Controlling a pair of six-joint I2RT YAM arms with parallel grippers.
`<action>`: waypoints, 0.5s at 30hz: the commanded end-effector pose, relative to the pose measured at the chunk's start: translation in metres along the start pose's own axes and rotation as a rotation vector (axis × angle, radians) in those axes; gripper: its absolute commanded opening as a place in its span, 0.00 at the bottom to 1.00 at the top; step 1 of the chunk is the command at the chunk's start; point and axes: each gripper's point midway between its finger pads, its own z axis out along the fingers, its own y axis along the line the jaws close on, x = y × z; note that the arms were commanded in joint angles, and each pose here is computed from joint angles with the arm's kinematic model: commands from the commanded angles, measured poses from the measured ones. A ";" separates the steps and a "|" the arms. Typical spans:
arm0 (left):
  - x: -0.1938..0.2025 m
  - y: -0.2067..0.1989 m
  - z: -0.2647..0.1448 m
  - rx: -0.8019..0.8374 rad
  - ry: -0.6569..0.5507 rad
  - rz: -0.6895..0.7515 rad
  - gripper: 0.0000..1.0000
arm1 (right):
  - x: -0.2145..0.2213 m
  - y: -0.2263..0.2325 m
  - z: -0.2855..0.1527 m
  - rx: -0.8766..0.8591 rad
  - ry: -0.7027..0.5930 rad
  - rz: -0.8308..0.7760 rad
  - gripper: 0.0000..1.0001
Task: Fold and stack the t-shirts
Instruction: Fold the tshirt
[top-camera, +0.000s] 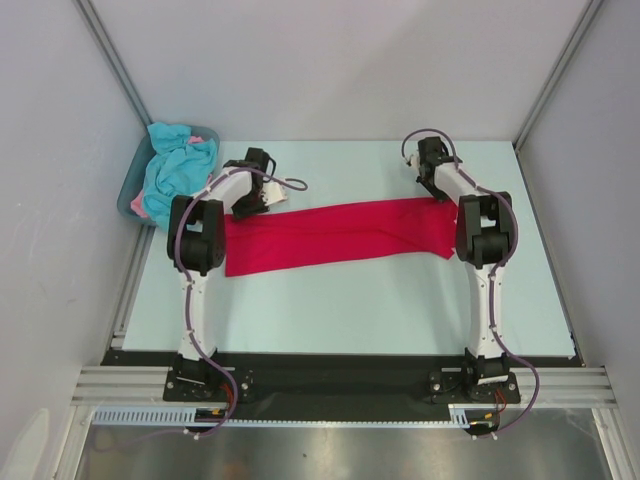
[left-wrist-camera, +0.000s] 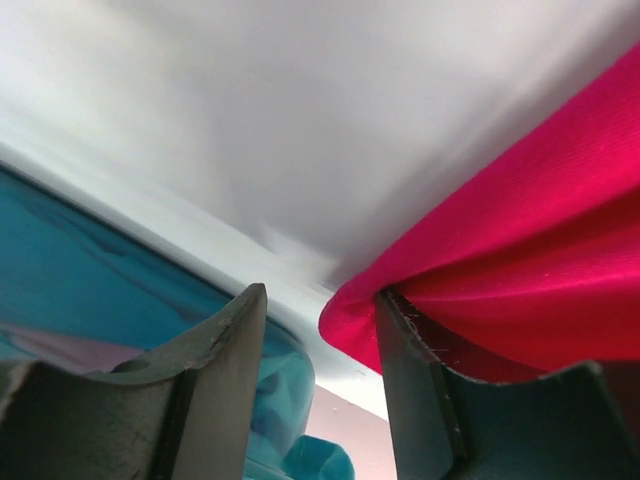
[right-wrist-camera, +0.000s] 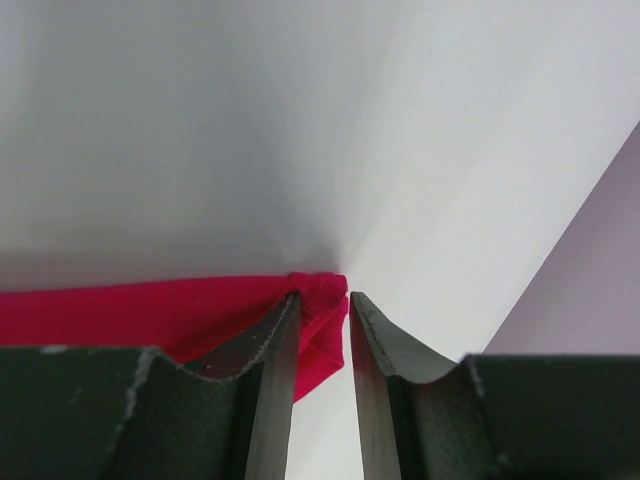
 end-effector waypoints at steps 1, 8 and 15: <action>-0.010 0.016 -0.010 -0.054 -0.077 -0.040 0.54 | -0.014 0.030 0.019 -0.067 -0.077 0.013 0.33; -0.005 0.012 -0.036 -0.053 -0.129 -0.007 0.54 | -0.014 0.029 0.004 -0.088 -0.085 0.005 0.39; 0.000 0.019 -0.079 -0.070 -0.187 0.037 0.55 | -0.012 0.026 -0.047 -0.194 -0.113 -0.054 0.58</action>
